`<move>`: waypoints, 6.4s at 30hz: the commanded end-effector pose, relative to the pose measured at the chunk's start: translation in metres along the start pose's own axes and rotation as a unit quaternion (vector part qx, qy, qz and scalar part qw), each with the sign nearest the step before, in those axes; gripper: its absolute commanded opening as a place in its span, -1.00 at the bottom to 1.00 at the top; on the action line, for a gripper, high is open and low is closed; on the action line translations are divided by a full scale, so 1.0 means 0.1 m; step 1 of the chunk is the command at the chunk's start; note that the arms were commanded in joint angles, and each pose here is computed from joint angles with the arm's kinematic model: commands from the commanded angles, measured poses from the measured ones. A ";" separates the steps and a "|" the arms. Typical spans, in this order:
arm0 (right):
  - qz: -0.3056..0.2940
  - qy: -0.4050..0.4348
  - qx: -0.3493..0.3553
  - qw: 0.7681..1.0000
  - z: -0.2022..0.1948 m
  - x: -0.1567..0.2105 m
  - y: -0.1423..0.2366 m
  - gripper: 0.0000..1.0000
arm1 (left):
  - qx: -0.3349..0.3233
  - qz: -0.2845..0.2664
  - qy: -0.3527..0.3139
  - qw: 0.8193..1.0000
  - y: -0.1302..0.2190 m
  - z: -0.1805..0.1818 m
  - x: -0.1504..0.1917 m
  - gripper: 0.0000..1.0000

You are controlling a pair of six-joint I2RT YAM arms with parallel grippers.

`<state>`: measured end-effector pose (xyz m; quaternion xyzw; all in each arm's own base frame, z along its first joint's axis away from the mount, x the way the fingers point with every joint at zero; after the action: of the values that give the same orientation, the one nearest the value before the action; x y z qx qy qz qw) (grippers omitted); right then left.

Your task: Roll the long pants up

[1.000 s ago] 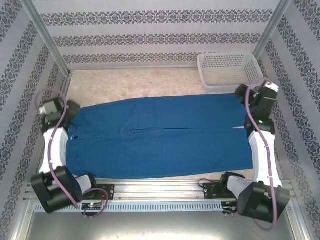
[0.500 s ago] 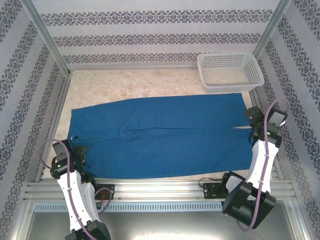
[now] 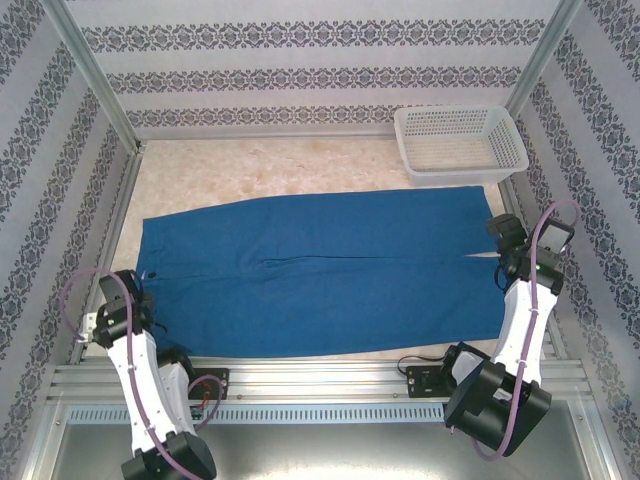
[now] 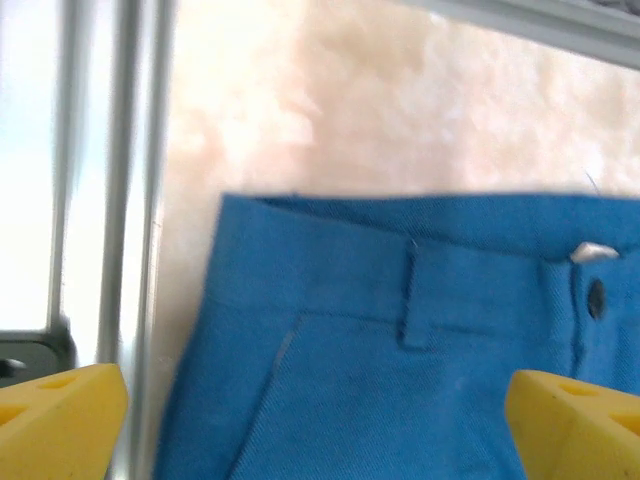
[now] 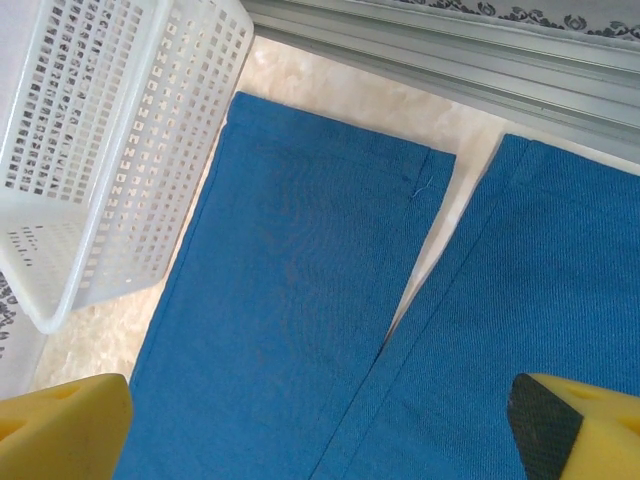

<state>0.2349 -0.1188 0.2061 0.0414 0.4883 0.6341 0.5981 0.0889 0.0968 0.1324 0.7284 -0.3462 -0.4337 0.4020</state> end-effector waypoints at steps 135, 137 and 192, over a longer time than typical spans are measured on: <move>0.096 0.079 0.065 0.990 1.03 -1.11 -2.22 -1.00 | 0.137 0.109 -0.081 0.981 -0.60 -3.49 0.01 -1.00; 0.099 0.082 0.071 0.989 1.00 -1.09 -2.24 -1.00 | 0.135 0.109 -0.085 0.981 -0.62 -3.49 0.02 -1.00; 0.365 0.298 0.102 0.876 0.32 0.99 -1.55 -1.00 | -0.122 0.136 -0.220 0.958 -1.07 -1.78 0.49 -1.00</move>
<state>0.3733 -0.0491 0.0668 0.0567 0.6241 0.7586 0.1786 0.3239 0.1482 0.0716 0.5413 -0.5066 -0.5087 0.4376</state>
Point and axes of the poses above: each hand's point on the last joint's axis, 136 mm out from that joint toward the fingers, its own y axis back along the fingers, its own z axis along the line the jaws close on, x = y × z, the point moved 5 cm from there along y, back along the fingers, and after that the axes turned 10 degrees about y, right-handed, at the moved point
